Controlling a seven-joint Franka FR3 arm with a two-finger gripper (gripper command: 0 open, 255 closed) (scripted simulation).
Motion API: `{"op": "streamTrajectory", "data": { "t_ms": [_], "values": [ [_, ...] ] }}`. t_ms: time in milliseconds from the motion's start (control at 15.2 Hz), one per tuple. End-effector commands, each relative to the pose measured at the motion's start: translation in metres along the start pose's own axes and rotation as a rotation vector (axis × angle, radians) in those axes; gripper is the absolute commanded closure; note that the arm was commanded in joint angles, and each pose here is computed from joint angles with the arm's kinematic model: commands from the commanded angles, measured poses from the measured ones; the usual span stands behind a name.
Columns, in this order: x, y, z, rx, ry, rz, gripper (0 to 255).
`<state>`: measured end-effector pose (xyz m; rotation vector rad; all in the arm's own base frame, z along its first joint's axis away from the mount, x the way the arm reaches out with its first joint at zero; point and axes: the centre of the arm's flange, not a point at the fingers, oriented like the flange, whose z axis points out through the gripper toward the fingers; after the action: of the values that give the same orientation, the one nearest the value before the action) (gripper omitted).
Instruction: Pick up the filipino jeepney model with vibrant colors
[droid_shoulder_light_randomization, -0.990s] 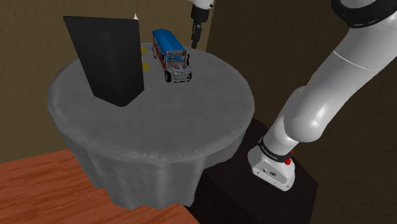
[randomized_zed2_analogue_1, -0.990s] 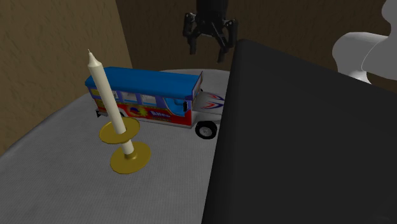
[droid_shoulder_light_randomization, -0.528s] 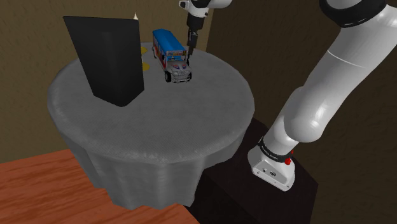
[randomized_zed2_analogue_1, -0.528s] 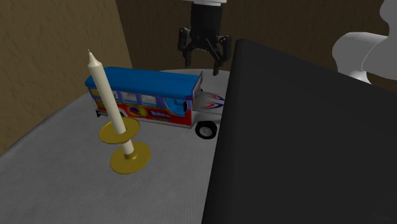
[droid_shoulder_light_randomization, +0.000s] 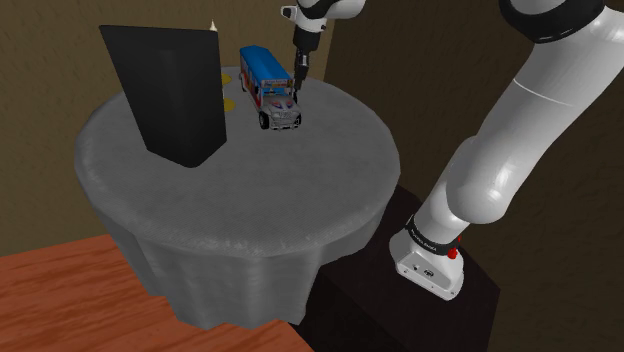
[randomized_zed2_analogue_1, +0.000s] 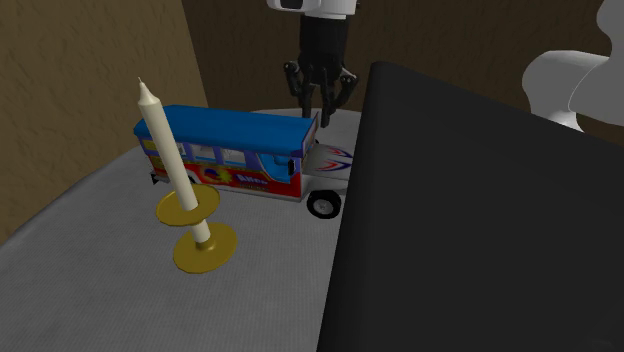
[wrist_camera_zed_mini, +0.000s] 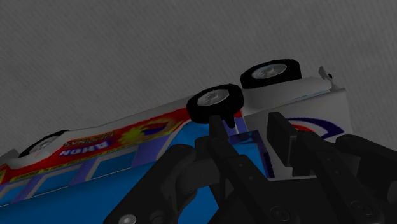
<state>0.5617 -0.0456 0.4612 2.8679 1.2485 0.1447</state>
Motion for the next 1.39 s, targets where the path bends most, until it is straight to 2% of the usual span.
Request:
{"op": "streamTrajectory", "data": {
  "t_ms": [0, 264, 1320],
  "values": [
    [0.0, 0.0, 0.001, 0.001, -0.001, 0.0, 255],
    [0.0, 0.0, 0.001, 0.001, -0.001, 0.0, 255],
    [0.006, 0.004, -0.078, 0.001, -0.001, 0.0, 255]
  ]
}}
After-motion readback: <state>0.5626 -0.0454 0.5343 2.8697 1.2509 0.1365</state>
